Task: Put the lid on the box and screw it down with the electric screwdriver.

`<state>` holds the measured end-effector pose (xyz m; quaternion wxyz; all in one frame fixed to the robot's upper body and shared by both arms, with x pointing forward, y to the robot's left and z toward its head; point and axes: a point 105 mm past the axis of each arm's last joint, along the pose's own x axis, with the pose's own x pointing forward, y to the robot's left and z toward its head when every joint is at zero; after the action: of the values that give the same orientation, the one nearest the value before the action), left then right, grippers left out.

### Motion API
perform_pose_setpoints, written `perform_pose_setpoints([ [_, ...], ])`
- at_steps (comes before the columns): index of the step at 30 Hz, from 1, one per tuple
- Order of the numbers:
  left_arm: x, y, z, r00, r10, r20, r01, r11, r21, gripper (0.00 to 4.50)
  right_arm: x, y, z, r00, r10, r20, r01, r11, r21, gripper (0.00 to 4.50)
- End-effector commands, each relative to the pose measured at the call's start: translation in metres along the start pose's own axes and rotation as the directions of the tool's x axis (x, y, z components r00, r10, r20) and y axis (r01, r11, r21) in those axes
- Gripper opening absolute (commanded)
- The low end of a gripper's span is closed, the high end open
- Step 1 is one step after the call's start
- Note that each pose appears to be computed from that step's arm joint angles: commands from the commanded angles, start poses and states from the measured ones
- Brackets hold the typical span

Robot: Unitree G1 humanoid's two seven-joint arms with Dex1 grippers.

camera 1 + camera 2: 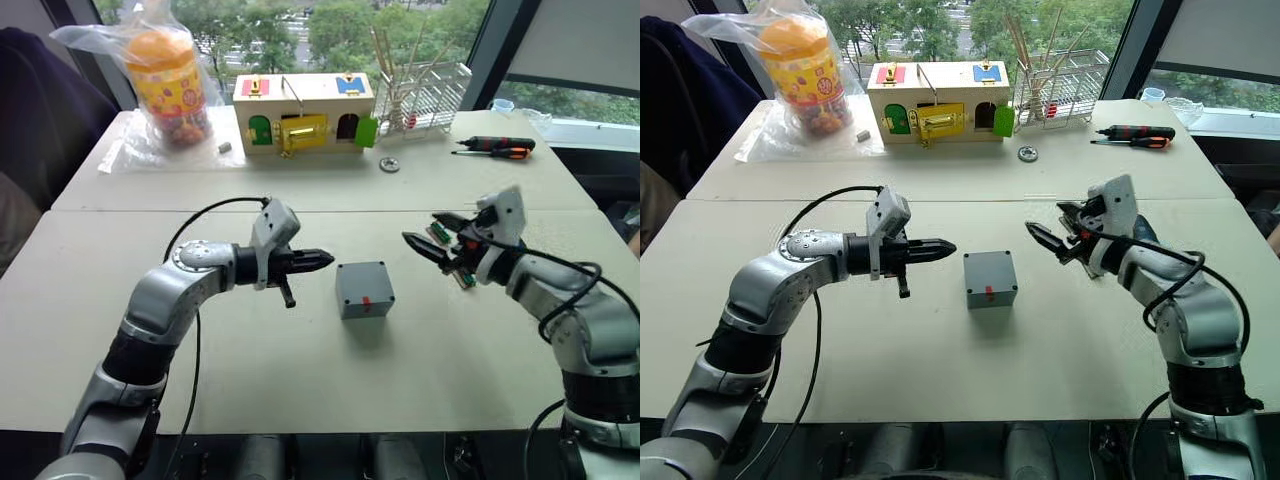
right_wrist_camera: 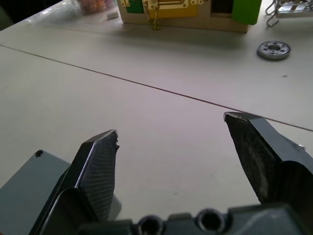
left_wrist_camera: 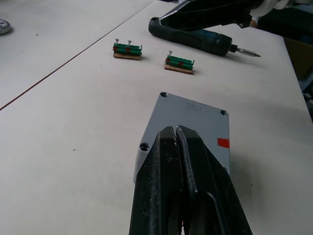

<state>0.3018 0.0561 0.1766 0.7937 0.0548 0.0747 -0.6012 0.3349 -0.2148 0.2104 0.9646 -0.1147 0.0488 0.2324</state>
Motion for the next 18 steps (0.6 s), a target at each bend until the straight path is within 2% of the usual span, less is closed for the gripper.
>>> perform_pose_setpoints([
  [1,0.003,-0.016,0.019,0.995,-0.089,0.037,0.087,0.994,0.07,0.0,-0.019,-0.038,0.007,0.991,-0.086,-0.101,0.089,0.996,0.026,4.46],
  [3,0.007,-0.024,0.021,0.992,-0.124,0.036,0.12,0.988,0.095,0.0,-0.031,-0.057,0.003,0.972,-0.093,-0.217,0.094,0.996,-0.008,4.46],
  [4,0.009,-0.029,0.023,0.989,-0.146,0.036,0.141,0.984,0.111,0.0,-0.039,-0.066,-0.005,0.947,-0.094,-0.308,0.092,0.996,-0.019,4.46],
  [7,0.014,-0.045,0.027,0.979,-0.2,0.033,0.193,0.969,0.156,0.0,-0.06,-0.094,-0.024,0.869,-0.121,-0.48,0.101,0.993,-0.067,4.46],
  [11,0.019,-0.056,0.031,0.975,-0.219,0.043,0.207,0.959,0.194,0.0,-0.095,-0.098,-0.062,0.708,0.017,-0.706,0.047,0.996,0.07,4.46],
  [13,0.02,-0.058,0.032,0.975,-0.216,0.053,0.202,0.96,0.194,0.0,-0.102,-0.098,-0.069,0.67,0.073,-0.739,0.031,0.992,0.126,4.46],
  [18,0.022,-0.057,0.025,0.982,-0.179,0.063,0.167,0.971,0.169,0.0,-0.1,-0.112,-0.087,0.624,0.069,-0.779,0.064,0.988,0.139,4.46],
])
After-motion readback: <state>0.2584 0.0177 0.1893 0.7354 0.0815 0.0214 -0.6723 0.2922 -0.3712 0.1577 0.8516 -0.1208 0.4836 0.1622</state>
